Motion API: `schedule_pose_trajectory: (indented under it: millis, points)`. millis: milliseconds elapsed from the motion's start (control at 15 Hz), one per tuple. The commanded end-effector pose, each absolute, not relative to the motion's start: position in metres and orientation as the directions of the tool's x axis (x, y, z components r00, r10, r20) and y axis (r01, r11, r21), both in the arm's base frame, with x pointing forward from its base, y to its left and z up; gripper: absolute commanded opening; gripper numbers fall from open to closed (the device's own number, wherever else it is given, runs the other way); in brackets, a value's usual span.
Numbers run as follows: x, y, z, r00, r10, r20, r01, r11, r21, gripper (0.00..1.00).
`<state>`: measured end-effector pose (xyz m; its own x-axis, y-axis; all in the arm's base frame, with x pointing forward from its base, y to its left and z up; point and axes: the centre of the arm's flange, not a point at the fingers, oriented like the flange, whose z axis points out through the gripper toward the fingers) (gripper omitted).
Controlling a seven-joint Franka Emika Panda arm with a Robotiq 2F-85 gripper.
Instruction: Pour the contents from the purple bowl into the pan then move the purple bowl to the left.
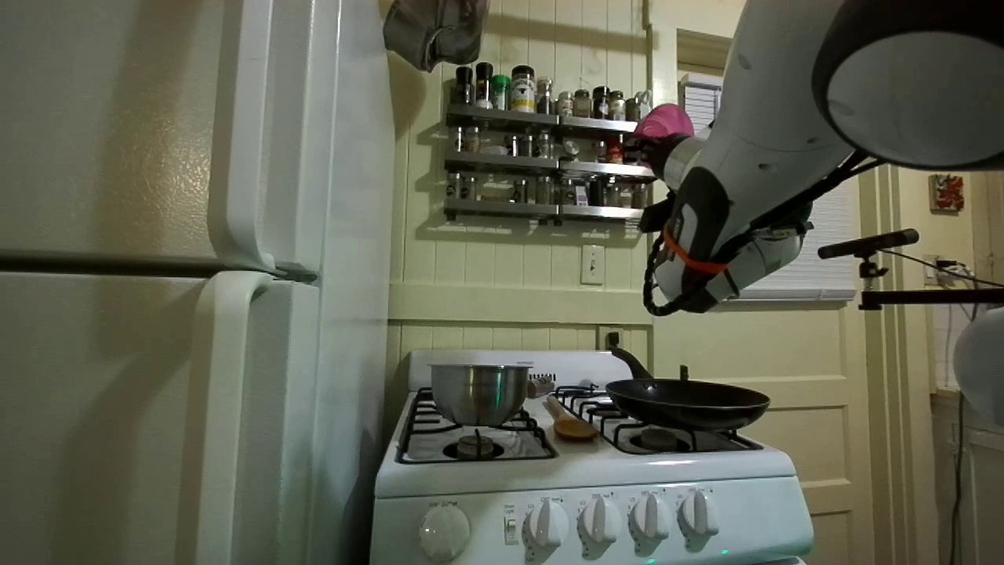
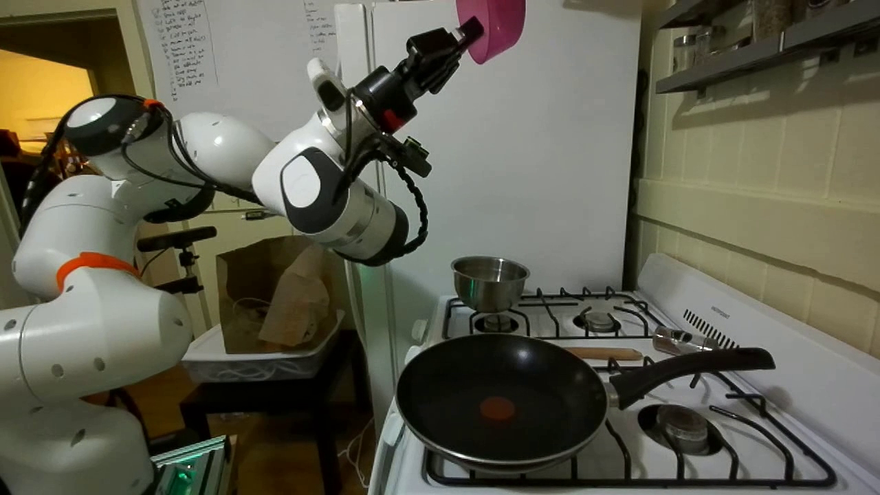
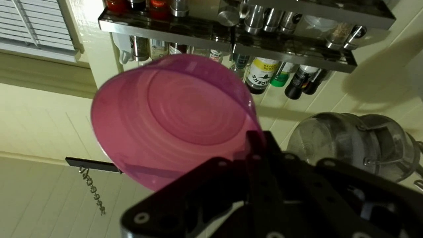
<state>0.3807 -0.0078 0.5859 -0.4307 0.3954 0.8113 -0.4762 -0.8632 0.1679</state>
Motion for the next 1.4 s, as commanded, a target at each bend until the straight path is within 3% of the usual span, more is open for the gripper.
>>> schedule_pose_trajectory:
  millis: [0, 1333]
  points:
    - [0.38, -0.024, 0.574, -0.484, 0.318, 0.815, -0.455, -0.887, 0.076, 0.01]
    - [0.378, -0.038, 0.575, -0.624, 0.002, 0.781, -0.294, -0.927, -0.233, 0.01]
